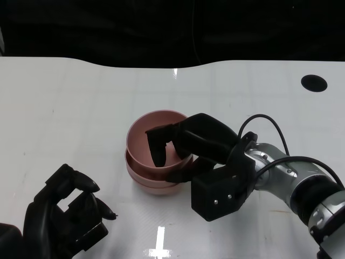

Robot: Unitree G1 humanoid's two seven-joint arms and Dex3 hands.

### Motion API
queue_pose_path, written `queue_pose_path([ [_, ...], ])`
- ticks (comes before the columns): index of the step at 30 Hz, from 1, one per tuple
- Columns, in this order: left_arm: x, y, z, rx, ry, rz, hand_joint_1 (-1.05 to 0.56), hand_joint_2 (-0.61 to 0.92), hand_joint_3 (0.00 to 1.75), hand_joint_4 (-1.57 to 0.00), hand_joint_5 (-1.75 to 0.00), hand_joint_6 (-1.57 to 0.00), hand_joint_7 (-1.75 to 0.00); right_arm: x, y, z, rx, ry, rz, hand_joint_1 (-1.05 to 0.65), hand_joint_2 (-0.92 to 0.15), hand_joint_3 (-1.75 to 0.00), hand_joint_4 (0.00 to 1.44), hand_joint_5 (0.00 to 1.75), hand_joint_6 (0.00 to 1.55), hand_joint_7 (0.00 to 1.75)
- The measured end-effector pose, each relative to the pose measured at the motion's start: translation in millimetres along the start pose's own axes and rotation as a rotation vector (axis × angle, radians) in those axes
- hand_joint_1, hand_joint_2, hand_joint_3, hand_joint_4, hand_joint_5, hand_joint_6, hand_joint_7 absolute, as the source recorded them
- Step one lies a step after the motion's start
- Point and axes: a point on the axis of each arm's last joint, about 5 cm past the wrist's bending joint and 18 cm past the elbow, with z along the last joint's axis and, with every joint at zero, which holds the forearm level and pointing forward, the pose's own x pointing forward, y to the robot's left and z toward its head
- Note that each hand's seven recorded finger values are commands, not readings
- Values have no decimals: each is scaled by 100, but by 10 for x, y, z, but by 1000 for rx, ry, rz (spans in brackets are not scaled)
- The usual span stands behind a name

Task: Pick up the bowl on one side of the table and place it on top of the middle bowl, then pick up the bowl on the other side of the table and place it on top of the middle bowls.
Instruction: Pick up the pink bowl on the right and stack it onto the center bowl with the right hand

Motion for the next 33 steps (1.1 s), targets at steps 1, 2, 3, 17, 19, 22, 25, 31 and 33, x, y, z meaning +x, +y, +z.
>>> queue_pose_path([
  [1,0,0,0,0,0,0,8,57,140,-80,-175,-65,-175,2,2,2,0,-1,-1,-20,-75,-71,85,175,67,175],
  [2,0,0,0,0,0,0,8,57,140,-80,-175,-65,-175,4,4,4,1,-1,-1,-20,-75,-70,86,175,67,175],
  [3,0,0,0,0,0,0,8,57,140,-80,-175,-65,-175,5,5,5,1,-2,-1,-20,-75,-70,86,175,67,175],
  [17,0,-4,-2,-1,1,-2,7,57,140,-79,-175,-64,-175,16,31,18,-13,-4,16,-15,-71,-68,86,175,69,175],
  [19,0,-4,-2,0,1,-2,7,56,140,-80,-175,-65,-175,16,34,18,-15,-4,18,-15,-71,-67,85,175,68,175],
  [22,0,-5,-1,2,-1,-2,7,56,140,-80,-175,-65,-175,16,41,19,-23,-4,28,-15,-72,-67,84,175,68,175],
  [25,0,-5,-1,2,-1,-2,7,56,140,-80,-175,-65,-175,16,44,19,-26,-4,31,-16,-72,-66,85,175,68,175],
  [31,0,-7,-2,2,-1,-2,7,55,141,-80,-175,-66,-175,16,47,20,-28,-5,32,-17,-74,-66,85,175,69,175],
  [33,0,-10,-2,5,-1,-3,7,56,142,-80,-175,-66,-175,16,48,20,-28,-6,33,-17,-74,-65,85,175,69,175],
])
